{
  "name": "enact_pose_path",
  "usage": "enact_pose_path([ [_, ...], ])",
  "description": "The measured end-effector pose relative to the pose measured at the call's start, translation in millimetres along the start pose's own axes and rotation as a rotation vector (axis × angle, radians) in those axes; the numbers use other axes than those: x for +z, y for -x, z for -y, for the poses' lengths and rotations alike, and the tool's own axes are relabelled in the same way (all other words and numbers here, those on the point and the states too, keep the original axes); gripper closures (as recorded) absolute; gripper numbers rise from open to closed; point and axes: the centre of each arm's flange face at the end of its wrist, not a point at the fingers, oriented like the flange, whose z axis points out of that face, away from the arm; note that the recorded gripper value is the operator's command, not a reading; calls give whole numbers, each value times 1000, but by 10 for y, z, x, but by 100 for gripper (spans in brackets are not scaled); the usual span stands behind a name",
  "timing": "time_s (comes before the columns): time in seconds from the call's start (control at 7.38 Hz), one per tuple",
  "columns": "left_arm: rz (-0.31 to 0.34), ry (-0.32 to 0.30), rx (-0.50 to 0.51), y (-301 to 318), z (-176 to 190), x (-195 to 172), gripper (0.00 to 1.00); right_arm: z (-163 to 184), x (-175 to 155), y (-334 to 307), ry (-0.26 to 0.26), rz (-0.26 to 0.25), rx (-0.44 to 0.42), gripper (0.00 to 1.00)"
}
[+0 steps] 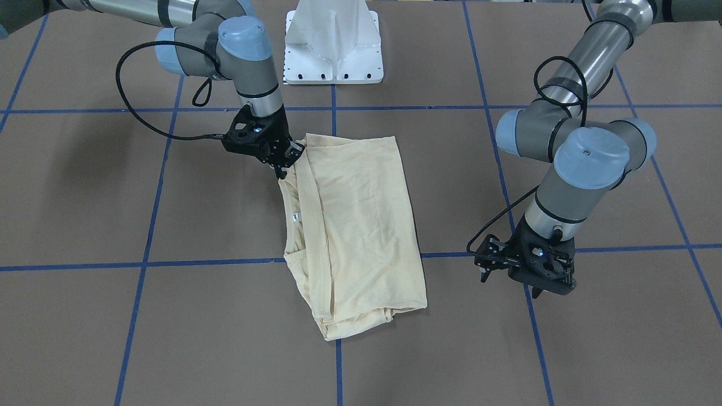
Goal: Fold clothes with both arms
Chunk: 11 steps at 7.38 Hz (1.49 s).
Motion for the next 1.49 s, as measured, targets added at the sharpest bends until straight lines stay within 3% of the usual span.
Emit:
enact_pose_path([
  [0.14, -2, -2, 1, -9, 2, -14, 0, -59, 6, -13, -4, -2, -7, 0],
  [0.41, -5, -4, 3, -26, 3, -28, 0, -4, -10, 23, -18, -5, -16, 0],
  [0.81, -7, -3, 5, -37, -19, -26, 0, 638, -143, 652, -54, -74, -32, 0],
  [1.08, -8, 2, 7, -38, -81, -11, 0, 857, 60, 1047, -42, -147, -47, 0],
  [1.49, -9, 3, 9, -43, -97, -7, 0, 871, 365, 1393, -7, -309, -149, 0],
])
